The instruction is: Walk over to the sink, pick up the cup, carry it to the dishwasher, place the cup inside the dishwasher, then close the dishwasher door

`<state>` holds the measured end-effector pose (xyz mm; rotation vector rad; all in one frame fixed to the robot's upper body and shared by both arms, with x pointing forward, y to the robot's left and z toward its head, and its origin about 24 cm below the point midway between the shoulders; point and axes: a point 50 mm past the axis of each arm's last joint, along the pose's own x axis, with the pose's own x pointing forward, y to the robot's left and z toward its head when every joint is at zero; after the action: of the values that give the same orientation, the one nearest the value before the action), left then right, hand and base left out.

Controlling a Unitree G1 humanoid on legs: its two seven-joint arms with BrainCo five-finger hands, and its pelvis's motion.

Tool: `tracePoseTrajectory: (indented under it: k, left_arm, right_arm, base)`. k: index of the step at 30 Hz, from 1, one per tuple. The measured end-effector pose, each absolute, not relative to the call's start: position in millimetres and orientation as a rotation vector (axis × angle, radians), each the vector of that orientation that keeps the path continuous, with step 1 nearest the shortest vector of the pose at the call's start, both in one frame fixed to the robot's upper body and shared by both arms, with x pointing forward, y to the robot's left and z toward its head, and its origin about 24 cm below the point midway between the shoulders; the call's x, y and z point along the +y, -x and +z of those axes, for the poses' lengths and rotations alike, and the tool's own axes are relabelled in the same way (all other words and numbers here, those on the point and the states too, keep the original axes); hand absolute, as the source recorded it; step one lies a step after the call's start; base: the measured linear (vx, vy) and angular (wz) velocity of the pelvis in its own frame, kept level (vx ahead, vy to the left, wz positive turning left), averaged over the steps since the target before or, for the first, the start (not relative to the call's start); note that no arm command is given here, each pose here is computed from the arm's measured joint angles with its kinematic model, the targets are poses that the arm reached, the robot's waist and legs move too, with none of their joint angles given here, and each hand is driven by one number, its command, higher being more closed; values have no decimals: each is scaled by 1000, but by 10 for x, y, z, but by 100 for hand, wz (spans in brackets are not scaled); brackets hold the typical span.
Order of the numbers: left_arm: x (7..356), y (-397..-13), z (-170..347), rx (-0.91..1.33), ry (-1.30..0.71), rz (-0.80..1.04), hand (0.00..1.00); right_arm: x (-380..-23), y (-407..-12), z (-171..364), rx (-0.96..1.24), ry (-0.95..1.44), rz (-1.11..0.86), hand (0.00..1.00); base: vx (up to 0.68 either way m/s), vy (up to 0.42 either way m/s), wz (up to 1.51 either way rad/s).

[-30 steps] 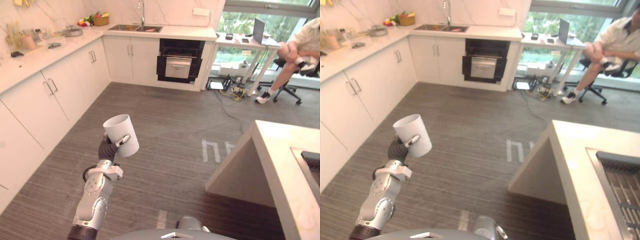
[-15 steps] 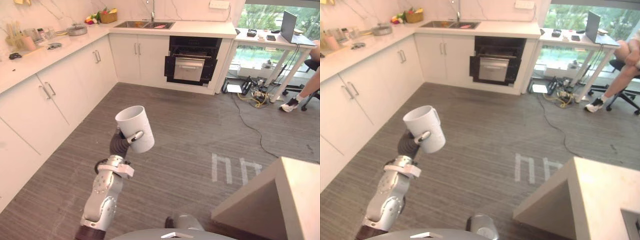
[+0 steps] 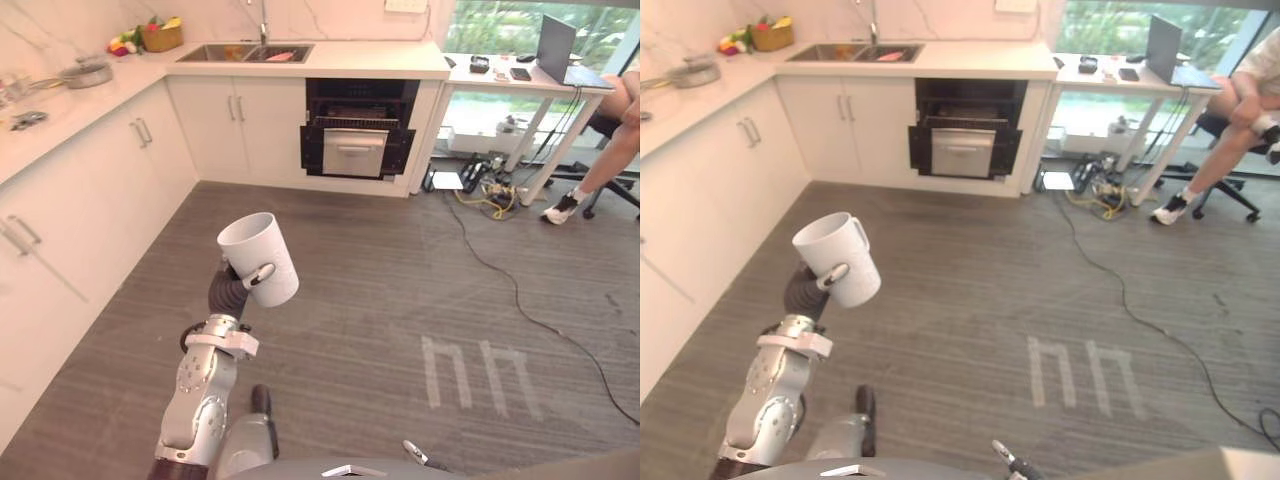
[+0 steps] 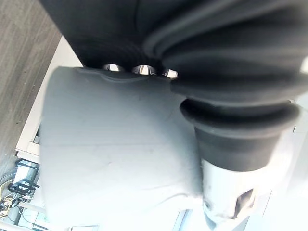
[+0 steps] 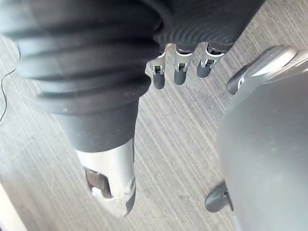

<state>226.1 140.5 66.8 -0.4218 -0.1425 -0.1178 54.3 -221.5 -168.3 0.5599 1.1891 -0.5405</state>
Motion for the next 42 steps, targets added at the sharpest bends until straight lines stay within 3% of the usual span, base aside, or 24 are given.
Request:
tracePoseTrajectory:
  k: [8, 12, 18, 20, 27, 31, 33, 38, 42]
  left_arm:
    - [1559, -2384, 784, -164, 332, -76, 100]
    - [1416, -2422, 867, -189, 308, -146, 100]
    - [1286, -2350, 770, -141, 326, -168, 100]
    - [1220, -2330, 751, -133, 347, -181, 100]
    - [1061, -2300, 731, -129, 403, -215, 100]
    - [1170, -2329, 677, -126, 379, -193, 100]
    - [1158, -2336, 724, -149, 384, -200, 100]
    - [1474, -2414, 781, -193, 321, -92, 100]
    - [1515, -2471, 896, -235, 309, -57, 100]
  right_arm:
    - [-2015, -24, -1761, 1298, -655, -654, 0]
    - [-1962, 55, -1759, 1277, -642, -653, 0]
    - [-1779, 336, -1765, 1411, -617, -599, 0]
    - [-1882, 367, -1744, 1399, -597, -626, 0]
    - [-2216, 187, -1680, 1294, -530, -688, 0]
    - [-2255, -495, -1651, 1135, -525, -591, 0]
    - [-2309, -647, -1616, 1082, -535, -589, 0]
    - [-2188, -708, -1647, 1094, -554, -578, 0]
    - [-2240, -535, -1660, 1124, -489, -581, 0]
  base:
    - [551, 295, -13]
    - [337, 102, 37]
    - [617, -61, 60]
    - [762, -158, 76]
    - [722, -203, 29]
    - [519, 37, -79]
    - [393, 211, -71]
    - [436, 283, -69]
    - [357, 205, -18]
